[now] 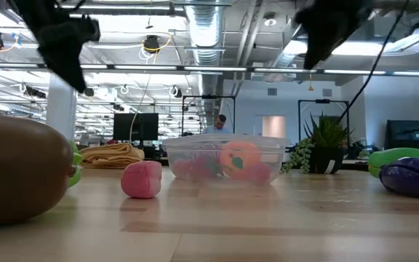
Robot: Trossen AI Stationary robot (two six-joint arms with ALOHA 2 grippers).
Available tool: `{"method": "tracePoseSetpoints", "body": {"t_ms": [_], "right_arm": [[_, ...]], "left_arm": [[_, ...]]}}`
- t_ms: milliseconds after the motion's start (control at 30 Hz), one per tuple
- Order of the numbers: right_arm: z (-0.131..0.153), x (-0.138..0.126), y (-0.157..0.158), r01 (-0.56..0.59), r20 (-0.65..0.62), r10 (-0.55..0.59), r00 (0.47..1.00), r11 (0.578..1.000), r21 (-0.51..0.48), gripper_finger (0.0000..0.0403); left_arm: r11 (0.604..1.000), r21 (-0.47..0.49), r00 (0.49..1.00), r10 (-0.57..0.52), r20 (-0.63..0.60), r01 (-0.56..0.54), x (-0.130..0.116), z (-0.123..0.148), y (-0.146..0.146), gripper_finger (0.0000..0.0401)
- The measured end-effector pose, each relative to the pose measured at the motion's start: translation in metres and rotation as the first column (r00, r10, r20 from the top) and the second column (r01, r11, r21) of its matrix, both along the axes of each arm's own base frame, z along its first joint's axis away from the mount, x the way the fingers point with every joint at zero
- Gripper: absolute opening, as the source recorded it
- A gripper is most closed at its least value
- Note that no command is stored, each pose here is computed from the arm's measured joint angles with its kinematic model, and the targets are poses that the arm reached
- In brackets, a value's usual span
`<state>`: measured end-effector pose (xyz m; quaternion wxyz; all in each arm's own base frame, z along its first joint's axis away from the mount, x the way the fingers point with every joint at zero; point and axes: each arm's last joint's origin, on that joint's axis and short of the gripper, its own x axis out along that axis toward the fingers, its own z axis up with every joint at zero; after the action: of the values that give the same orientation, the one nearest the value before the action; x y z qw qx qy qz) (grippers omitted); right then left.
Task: Pick and placing Produce into tupperware
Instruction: Put the top red strawberry into the transparent bin
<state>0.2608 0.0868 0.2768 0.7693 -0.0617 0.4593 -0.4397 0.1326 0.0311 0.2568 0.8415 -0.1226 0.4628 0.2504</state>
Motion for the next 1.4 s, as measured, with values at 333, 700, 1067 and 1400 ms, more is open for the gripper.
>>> {"method": "tracePoseSetpoints", "body": {"t_ms": [333, 700, 1067, 1400], "right_arm": [[0.005, -0.095, 0.021, -0.163, 0.367, 0.107, 0.924, 0.979, 0.126, 0.0332], [0.026, -0.162, 0.004, -0.42, 0.666, 0.23, 0.709, 0.897, 0.138, 0.0323], [0.034, -0.179, -0.015, -0.495, 0.645, 0.29, 0.708, 0.854, 0.16, 0.0322], [0.033, -0.18, -0.016, -0.532, 0.624, 0.352, 0.698, 0.838, 0.123, 0.0322]], "left_arm": [[0.965, -0.233, 0.992, -0.126, -0.024, 0.117, -0.001, -0.03, -0.012, 0.0297], [0.925, -0.377, 0.979, -0.113, -0.167, 0.043, -0.014, -0.035, -0.017, 0.0297], [0.908, -0.419, 0.956, -0.115, -0.269, -0.009, -0.007, -0.044, -0.017, 0.0297], [0.902, -0.428, 0.859, -0.267, -0.437, 0.062, 0.018, -0.072, -0.013, 0.0297]]}}
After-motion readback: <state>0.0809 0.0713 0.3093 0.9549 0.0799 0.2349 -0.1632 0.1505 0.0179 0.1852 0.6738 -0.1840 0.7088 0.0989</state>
